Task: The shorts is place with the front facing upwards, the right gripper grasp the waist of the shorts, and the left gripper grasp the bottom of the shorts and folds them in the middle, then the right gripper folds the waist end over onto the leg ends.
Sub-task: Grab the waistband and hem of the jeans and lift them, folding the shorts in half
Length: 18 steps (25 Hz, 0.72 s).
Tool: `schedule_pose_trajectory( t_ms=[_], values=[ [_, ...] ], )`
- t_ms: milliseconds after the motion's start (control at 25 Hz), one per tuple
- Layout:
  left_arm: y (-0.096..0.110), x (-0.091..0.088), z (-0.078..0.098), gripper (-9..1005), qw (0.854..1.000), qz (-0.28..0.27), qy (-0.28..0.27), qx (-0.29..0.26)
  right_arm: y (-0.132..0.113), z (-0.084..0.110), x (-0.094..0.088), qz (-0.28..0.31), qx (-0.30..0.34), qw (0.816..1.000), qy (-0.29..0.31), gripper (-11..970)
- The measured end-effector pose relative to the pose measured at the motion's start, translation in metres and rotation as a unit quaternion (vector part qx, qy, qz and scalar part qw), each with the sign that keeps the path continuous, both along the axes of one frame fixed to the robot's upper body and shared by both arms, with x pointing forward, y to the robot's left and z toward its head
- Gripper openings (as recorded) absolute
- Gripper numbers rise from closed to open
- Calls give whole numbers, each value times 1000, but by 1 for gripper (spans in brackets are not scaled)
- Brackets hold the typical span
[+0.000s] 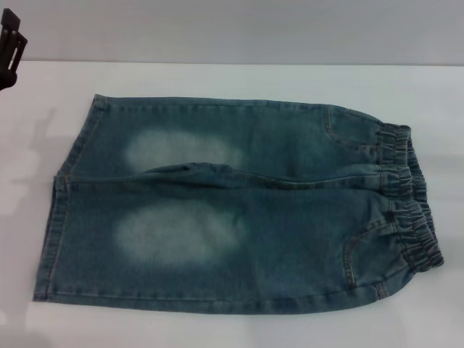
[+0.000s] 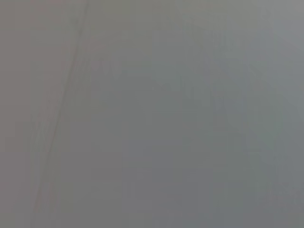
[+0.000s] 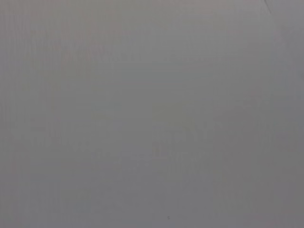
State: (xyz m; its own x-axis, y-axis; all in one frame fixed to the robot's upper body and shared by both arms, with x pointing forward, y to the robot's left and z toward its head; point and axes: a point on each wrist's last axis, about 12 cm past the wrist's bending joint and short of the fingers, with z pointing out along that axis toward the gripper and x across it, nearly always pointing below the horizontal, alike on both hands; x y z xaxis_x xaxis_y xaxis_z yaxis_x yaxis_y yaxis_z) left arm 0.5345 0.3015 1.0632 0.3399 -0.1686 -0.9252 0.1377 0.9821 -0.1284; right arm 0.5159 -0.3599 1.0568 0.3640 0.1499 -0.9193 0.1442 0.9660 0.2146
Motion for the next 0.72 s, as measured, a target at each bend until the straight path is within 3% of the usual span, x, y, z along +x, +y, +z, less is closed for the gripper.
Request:
schedule_pose_trajectory(
  t_ms=[280, 440, 520, 560, 720],
  values=[
    [2, 9, 1, 823, 999, -29, 22, -20, -1, -1, -2, -1, 1, 1000, 2, 516],
    [3, 34, 20, 822, 994, -101, 29, -37, -3, -3, -5, -5, 1, 1000, 4, 516],
    [3, 38, 23, 821, 993, -110, 31, -38, -4, -4, -7, -8, 1, 1000, 6, 516],
    [2, 54, 36, 821, 986, -152, 50, -40, -5, -4, -8, -10, 2, 1000, 6, 516],
    [0, 80, 65, 819, 968, -227, 106, -35, -12, -7, -16, -29, 5, 1000, 8, 516]
  ],
)
